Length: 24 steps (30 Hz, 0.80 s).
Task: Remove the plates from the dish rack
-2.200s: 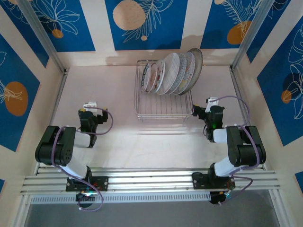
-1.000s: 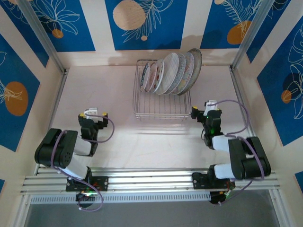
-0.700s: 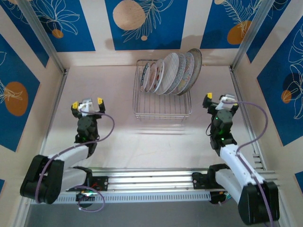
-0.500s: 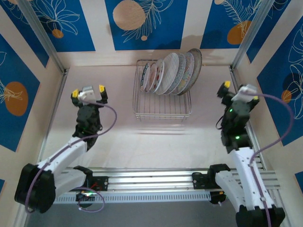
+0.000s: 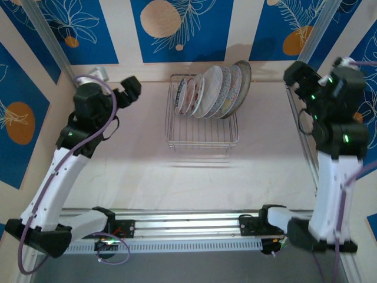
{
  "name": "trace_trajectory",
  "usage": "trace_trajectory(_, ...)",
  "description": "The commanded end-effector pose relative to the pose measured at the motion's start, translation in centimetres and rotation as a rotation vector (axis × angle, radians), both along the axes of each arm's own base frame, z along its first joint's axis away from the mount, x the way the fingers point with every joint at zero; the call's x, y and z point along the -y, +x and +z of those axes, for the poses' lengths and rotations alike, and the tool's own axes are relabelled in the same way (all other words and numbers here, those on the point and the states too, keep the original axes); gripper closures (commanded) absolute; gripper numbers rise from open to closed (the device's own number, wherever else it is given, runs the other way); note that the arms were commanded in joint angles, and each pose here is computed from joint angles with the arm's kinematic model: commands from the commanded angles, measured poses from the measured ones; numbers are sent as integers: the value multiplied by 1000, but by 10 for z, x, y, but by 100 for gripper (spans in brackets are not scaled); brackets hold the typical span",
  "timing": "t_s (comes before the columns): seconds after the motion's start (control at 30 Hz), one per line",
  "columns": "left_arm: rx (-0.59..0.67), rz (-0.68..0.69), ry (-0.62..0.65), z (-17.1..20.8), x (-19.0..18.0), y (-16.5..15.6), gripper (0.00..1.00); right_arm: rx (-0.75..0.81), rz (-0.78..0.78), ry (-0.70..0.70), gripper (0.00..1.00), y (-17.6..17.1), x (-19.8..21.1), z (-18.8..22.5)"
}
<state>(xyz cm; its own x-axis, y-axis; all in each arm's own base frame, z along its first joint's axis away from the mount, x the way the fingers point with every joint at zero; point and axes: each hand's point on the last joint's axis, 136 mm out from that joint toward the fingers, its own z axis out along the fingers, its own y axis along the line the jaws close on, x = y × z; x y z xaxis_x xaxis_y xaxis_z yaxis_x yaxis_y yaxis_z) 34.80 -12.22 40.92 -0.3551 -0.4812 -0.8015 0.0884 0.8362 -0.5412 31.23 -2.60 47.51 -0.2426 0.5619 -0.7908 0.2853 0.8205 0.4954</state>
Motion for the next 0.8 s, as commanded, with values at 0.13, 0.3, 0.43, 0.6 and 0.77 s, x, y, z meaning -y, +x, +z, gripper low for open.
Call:
trace_trajectory(0.13,-182,-265,28,-30,46,-52,0,-355,200,4,24,73,-29,-88)
trace_trajectory(0.3,-99,-379,35,-10,64,-69,0,-386,292,-39,25,117,-43,-111)
trace_trajectory(0.43,13,-453,38,12,71,-85,0,-436,338,-29,31,141,-49,-137)
trace_trajectory(0.6,60,-468,43,22,68,-97,4,-491,360,-51,42,156,-56,-159)
trace_trajectory(0.77,67,-468,35,25,66,-102,5,-517,382,-56,48,173,-63,-180)
